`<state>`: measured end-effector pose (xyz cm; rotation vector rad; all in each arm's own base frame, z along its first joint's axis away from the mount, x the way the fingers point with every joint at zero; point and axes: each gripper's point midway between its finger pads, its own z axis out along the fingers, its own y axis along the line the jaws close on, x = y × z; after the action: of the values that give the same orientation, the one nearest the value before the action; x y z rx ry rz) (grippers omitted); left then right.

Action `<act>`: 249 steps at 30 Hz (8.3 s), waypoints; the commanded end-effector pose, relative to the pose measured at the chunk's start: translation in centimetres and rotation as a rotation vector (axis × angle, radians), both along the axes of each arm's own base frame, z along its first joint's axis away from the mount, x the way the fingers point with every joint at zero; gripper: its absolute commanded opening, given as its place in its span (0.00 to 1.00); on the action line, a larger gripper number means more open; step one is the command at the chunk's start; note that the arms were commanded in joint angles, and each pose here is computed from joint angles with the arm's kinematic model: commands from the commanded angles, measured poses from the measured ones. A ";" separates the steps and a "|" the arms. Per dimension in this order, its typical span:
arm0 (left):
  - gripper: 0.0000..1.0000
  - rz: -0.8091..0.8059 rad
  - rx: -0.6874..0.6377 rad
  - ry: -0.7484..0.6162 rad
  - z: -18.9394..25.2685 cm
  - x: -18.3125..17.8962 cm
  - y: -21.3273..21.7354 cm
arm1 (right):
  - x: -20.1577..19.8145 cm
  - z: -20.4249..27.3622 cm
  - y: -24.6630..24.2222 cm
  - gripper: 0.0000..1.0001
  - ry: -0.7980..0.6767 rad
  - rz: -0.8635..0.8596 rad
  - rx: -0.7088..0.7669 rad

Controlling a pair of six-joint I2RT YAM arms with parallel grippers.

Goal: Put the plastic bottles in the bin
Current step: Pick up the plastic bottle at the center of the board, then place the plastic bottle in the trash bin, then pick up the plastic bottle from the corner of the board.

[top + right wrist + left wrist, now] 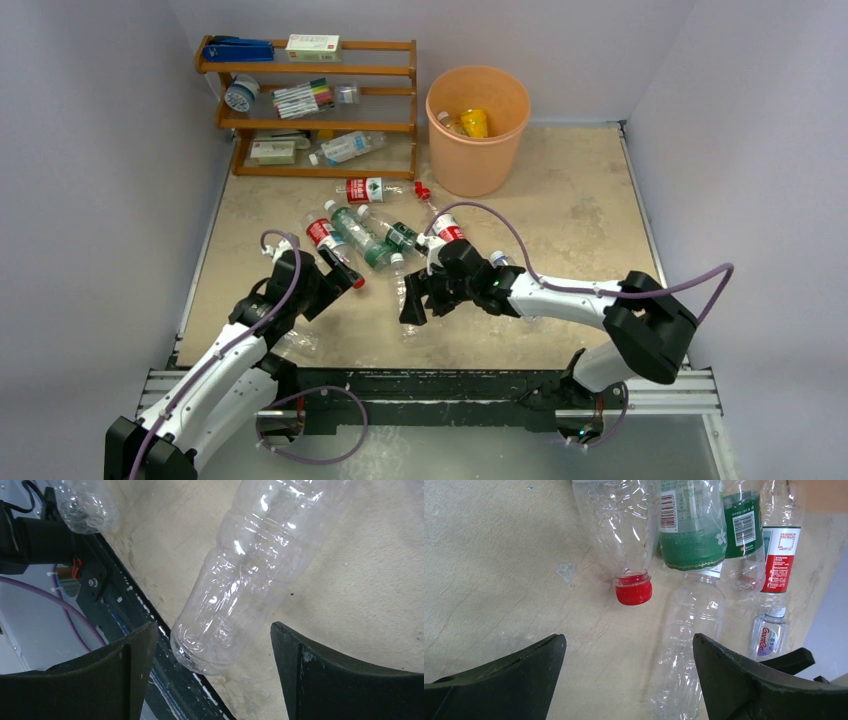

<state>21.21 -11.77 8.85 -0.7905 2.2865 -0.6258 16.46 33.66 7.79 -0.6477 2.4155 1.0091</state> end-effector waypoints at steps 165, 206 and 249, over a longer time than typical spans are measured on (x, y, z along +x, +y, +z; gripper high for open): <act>0.99 0.752 0.337 0.533 2.6 -8.0 10.4 | 15.7 15.9 -8.3 0.79 -0.344 -0.192 0.118; 0.51 0.626 0.301 0.687 -4.2 -5.1 9.3 | 14.5 12.0 -9.0 0.80 -0.295 -0.176 0.061; 0.49 0.267 -0.092 0.268 5.5 7.3 -9.1 | 9.9 13.0 -2.9 0.76 -0.181 -0.068 0.386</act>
<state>26.33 -18.29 11.94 -1.2631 2.4166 -0.4000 26.86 29.55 18.79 -0.4554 2.0815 1.2409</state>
